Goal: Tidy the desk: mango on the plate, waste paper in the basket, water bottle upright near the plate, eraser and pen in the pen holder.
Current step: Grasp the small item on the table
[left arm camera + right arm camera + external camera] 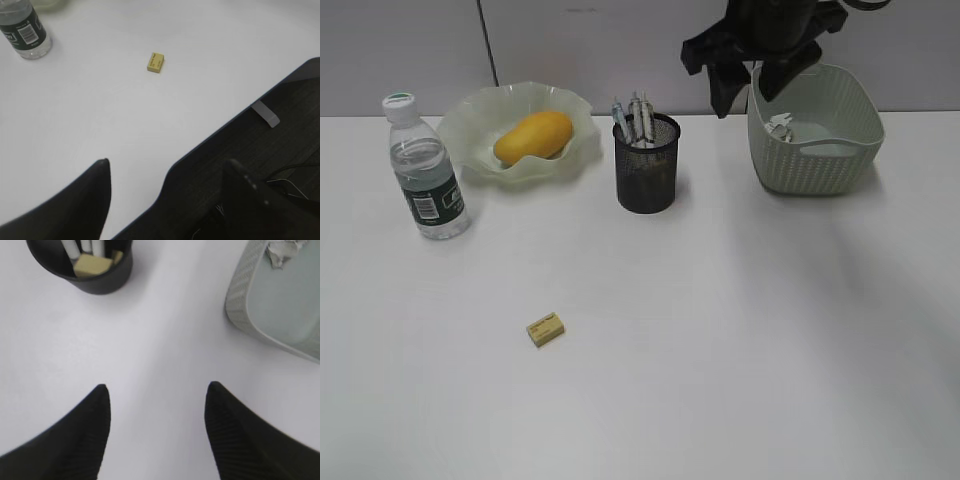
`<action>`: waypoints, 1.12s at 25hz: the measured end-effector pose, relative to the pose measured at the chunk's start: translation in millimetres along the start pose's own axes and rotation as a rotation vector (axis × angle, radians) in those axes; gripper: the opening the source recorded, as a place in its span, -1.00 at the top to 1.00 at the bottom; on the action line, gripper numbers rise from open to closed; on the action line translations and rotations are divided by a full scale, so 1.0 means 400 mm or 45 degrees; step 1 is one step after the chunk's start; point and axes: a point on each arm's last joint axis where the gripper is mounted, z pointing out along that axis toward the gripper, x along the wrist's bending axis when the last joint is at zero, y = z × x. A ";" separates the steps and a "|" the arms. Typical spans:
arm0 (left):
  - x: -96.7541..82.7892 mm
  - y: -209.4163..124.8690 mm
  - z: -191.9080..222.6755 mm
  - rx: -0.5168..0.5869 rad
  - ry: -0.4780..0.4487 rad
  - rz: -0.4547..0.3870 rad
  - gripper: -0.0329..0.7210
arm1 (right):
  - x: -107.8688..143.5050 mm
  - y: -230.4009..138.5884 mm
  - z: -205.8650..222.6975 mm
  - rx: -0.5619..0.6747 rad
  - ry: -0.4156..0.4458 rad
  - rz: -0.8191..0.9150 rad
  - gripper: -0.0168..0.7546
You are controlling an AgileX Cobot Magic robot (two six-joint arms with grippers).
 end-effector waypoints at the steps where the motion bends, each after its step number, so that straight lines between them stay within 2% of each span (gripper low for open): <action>1: 0.000 0.000 0.000 0.000 0.000 0.000 -0.47 | -0.004 -0.006 -0.004 0.030 -0.019 -0.007 -0.28; 8: 0.000 0.000 0.000 0.000 0.000 0.000 -0.47 | -0.014 -0.029 -0.076 0.011 -0.034 -0.009 -0.28; 12: 0.000 0.000 0.000 0.000 0.000 0.000 -0.47 | -0.023 -0.080 -0.150 -0.006 -0.032 -0.009 -0.28; 21: 0.000 0.000 0.000 0.000 0.000 0.000 -0.47 | -0.043 -0.311 -0.261 0.068 -0.031 -0.014 -0.28; 28: 0.000 0.000 0.000 0.000 0.000 0.000 -0.47 | -0.050 -0.512 -0.326 -0.016 0.019 0.005 -0.28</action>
